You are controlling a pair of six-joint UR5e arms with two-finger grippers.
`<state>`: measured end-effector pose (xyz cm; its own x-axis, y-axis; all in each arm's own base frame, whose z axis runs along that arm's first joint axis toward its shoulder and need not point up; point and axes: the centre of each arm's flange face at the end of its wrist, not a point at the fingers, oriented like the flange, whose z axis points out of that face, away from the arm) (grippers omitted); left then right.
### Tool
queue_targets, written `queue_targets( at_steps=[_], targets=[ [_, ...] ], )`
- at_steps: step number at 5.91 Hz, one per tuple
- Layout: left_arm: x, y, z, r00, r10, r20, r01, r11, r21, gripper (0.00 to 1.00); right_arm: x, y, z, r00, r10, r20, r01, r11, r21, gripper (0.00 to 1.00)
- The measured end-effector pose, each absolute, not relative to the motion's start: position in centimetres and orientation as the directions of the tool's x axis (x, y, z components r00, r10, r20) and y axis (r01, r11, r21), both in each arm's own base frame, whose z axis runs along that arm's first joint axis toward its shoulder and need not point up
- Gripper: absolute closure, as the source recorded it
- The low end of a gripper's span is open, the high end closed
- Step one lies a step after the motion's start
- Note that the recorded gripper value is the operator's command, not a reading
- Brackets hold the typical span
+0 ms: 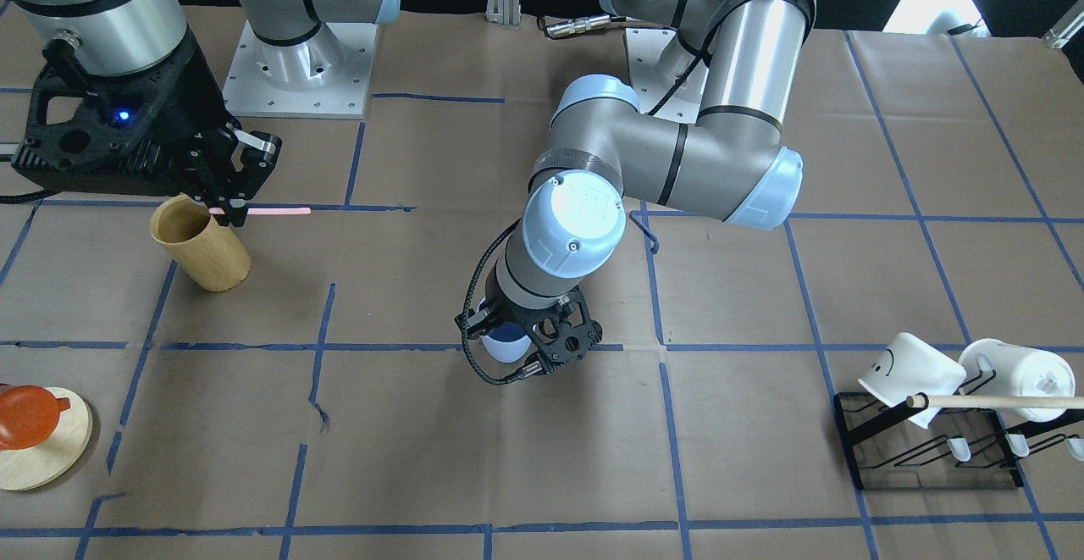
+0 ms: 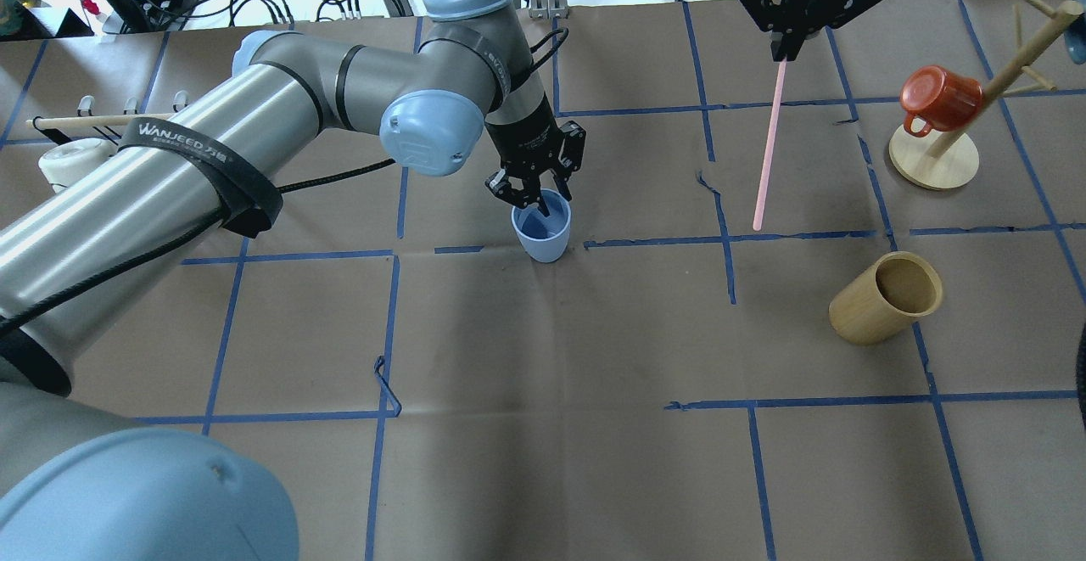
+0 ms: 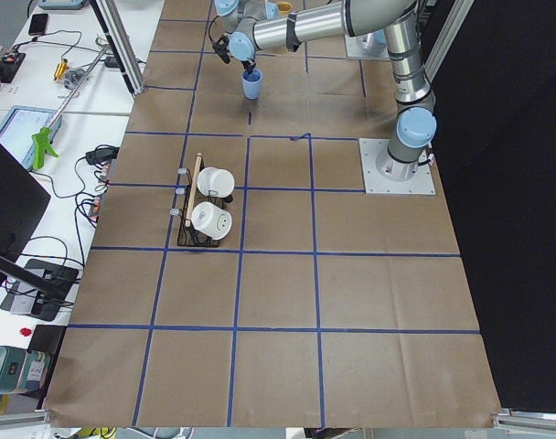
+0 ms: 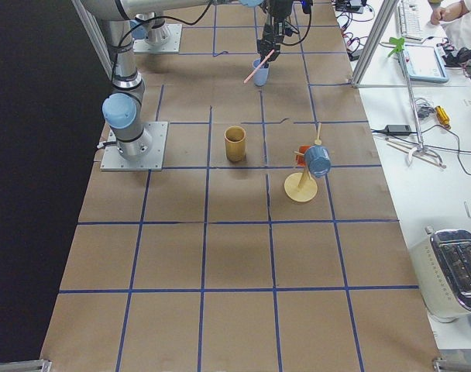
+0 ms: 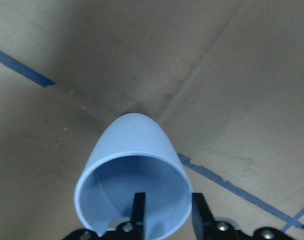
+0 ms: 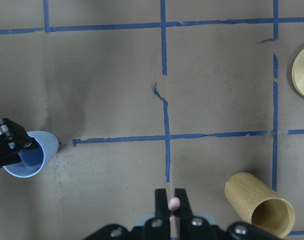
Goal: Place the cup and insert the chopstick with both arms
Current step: 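Open the left gripper and withdraw it toward the mug rack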
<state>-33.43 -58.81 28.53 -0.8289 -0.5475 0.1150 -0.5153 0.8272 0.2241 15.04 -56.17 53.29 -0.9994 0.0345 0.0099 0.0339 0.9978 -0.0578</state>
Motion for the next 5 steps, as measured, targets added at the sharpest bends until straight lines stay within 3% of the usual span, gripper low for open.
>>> queue_targets(
  at_steps=[5],
  targets=[
    [-17.7,-56.6,41.6,-0.963,-0.228,0.145,-0.208,0.968,0.142,0.01,21.8,-59.2,54.5,-0.998,0.052,-0.019,0.055,0.984,-0.167,0.92]
  ],
)
